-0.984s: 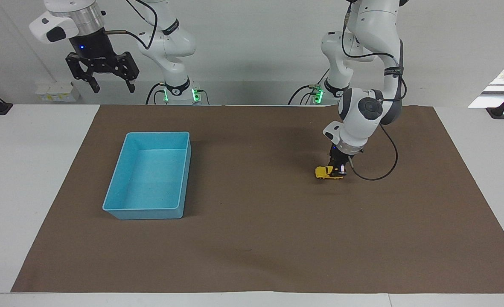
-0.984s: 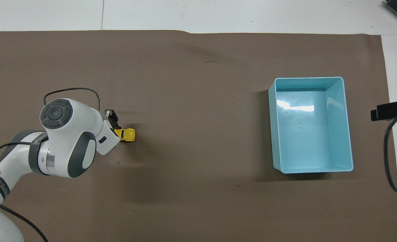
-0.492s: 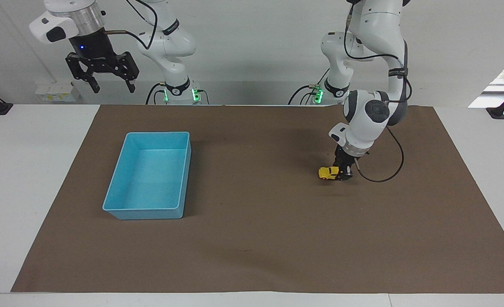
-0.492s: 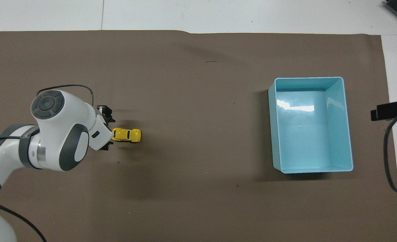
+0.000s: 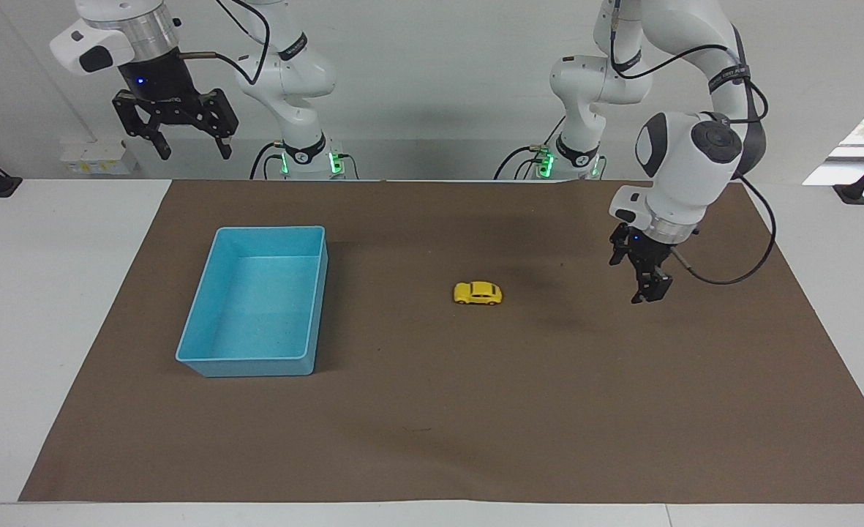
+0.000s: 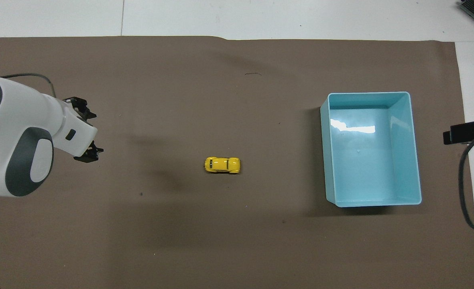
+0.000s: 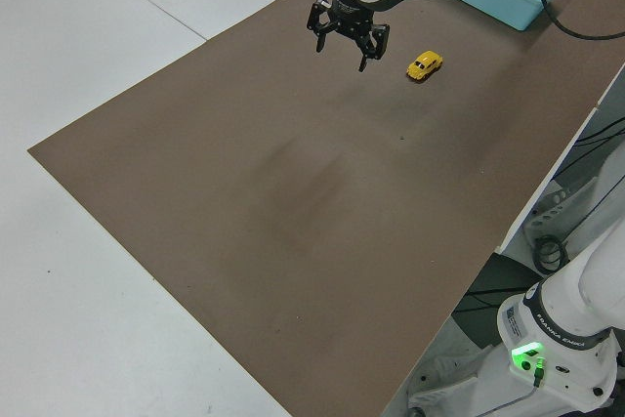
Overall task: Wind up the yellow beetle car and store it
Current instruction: 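Release the car with the left gripper and withdraw it, then reach the right gripper over the bin toward the yellow car, then grasp the yellow car with the right gripper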
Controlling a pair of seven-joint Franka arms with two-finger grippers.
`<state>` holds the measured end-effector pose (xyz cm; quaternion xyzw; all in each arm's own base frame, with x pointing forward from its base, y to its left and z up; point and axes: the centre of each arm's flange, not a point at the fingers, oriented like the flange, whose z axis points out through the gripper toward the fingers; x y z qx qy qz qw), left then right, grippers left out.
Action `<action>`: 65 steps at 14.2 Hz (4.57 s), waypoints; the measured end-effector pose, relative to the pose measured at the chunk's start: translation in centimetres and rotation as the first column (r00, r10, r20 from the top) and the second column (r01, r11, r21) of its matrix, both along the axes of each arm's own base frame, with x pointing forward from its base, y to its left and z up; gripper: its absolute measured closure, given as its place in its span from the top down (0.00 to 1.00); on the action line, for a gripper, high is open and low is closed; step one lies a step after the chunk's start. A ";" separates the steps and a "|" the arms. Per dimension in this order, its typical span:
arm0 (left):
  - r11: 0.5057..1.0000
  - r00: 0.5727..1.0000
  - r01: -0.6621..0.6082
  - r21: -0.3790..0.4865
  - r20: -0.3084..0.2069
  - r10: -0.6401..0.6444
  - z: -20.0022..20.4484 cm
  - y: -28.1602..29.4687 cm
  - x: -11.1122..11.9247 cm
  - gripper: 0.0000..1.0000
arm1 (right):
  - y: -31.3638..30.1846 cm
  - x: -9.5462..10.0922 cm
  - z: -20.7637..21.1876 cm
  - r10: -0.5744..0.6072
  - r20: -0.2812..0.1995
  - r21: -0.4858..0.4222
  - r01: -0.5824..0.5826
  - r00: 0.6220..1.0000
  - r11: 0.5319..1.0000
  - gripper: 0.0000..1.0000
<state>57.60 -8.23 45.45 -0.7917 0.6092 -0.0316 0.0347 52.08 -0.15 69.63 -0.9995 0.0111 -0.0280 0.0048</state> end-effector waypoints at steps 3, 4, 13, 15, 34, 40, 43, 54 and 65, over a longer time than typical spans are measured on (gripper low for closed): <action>0.967 0.967 -0.253 -0.004 0.031 0.253 2.3 2.5 0.9 1.00 | 0.3 -0.1 0.0 0.006 -0.004 0.007 -0.006 1.000 1.000 1.00; 0.941 0.940 -0.338 -0.016 0.039 0.338 3.0 3.1 1.2 1.00 | 0.7 -0.1 0.0 0.014 -0.004 0.012 -0.014 1.000 1.000 1.00; 0.440 0.448 -0.889 -0.122 -0.047 0.893 11.8 4.4 1.0 1.00 | 4.1 -3.4 -1.2 0.605 -0.022 0.032 -0.604 0.796 0.796 1.00; 0.425 0.432 -0.900 -0.092 -0.070 0.899 13.8 4.5 -0.9 1.00 | 5.6 -3.9 -2.0 0.739 -0.030 0.037 -0.738 0.673 0.673 1.00; 0.285 0.286 -0.958 -0.019 -0.104 0.953 18.7 7.2 -4.1 1.00 | 15.5 -1.4 -17.9 0.996 -0.065 0.061 -0.996 0.065 0.069 1.00; 0.285 0.286 -0.958 -0.019 -0.104 0.953 18.7 7.1 -4.1 1.00 | 17.4 -0.9 -26.1 0.998 -0.062 0.035 -0.999 0.024 0.026 1.00; 0.285 0.286 -0.958 -0.019 -0.104 0.953 18.7 7.1 -4.1 1.00 | 17.2 -1.2 -28.6 0.998 -0.061 0.007 -1.000 -0.001 -0.001 1.00; 0.285 0.286 -0.958 -0.019 -0.104 0.953 18.7 7.1 -4.1 1.00 | 18.4 -1.7 -41.0 0.996 -0.069 -0.037 -0.998 -0.055 -0.057 0.93; 0.285 0.286 -0.958 -0.019 -0.104 0.953 18.7 7.1 -4.1 1.00 | 21.2 0.9 -36.0 0.993 -0.090 -0.013 -0.997 -0.079 -0.080 0.50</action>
